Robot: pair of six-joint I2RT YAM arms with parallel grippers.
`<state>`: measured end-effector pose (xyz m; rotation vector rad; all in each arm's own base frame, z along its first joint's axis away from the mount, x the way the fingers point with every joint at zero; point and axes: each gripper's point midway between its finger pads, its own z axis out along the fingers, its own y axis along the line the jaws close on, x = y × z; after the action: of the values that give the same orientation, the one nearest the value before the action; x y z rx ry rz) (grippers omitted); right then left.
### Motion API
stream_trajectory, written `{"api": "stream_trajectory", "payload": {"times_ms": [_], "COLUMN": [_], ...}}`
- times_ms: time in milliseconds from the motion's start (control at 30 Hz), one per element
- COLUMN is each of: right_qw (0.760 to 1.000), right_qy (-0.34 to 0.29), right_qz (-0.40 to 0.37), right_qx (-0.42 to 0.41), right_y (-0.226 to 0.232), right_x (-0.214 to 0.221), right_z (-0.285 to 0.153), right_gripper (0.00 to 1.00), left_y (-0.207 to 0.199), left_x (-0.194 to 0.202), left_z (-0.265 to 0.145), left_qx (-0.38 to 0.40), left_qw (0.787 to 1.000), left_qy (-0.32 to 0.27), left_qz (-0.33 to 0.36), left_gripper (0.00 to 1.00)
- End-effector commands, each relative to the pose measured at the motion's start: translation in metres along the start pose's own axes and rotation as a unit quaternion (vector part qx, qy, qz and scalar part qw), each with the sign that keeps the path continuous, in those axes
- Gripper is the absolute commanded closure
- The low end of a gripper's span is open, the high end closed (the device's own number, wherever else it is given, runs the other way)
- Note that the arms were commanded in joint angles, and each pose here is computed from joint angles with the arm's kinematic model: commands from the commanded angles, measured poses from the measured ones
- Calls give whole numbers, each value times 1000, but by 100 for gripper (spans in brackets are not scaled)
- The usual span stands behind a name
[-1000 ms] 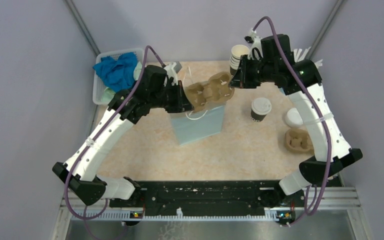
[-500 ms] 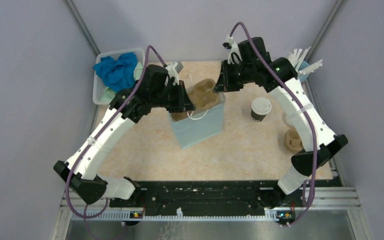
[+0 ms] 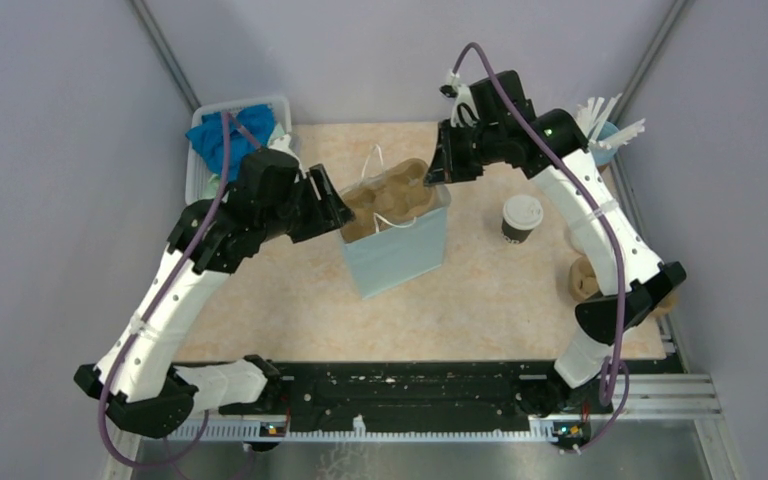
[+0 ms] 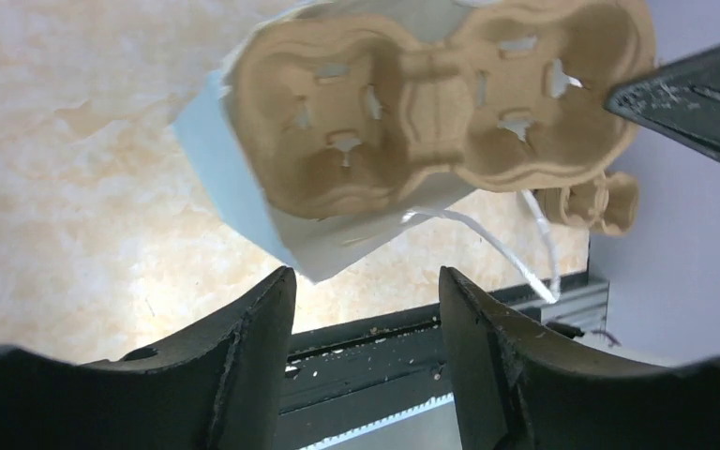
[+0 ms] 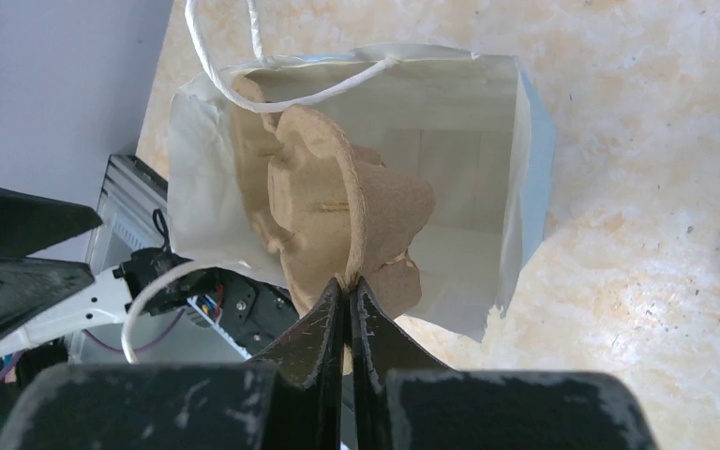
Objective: Pack the takeout coffee
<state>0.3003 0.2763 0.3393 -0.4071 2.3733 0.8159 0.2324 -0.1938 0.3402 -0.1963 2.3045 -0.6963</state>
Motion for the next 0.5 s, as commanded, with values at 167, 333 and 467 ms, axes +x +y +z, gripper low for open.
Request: {"api": "stream_trajectory", "payload": {"times_ms": [167,333,467], "right_qw": [1000,1000,999], "right_qy": [9,25,48], "right_qz": [-8,-5,-4], "right_qx": [-10,-10,-2], "right_y": [10,8,3], "right_x": [-4,0,6], "right_z": [-3,3,9], "right_gripper": [100,100,100], "left_y": [32,27,24], "left_x": [-1,3,0], "left_z": [-2,20,28], "left_qx": [-69,-50,-49], "left_qw": [995,997,998], "left_qy": [-39,-31,-31], "left_qz": [-60,-45,-27], "left_gripper": [32,46,55]}}
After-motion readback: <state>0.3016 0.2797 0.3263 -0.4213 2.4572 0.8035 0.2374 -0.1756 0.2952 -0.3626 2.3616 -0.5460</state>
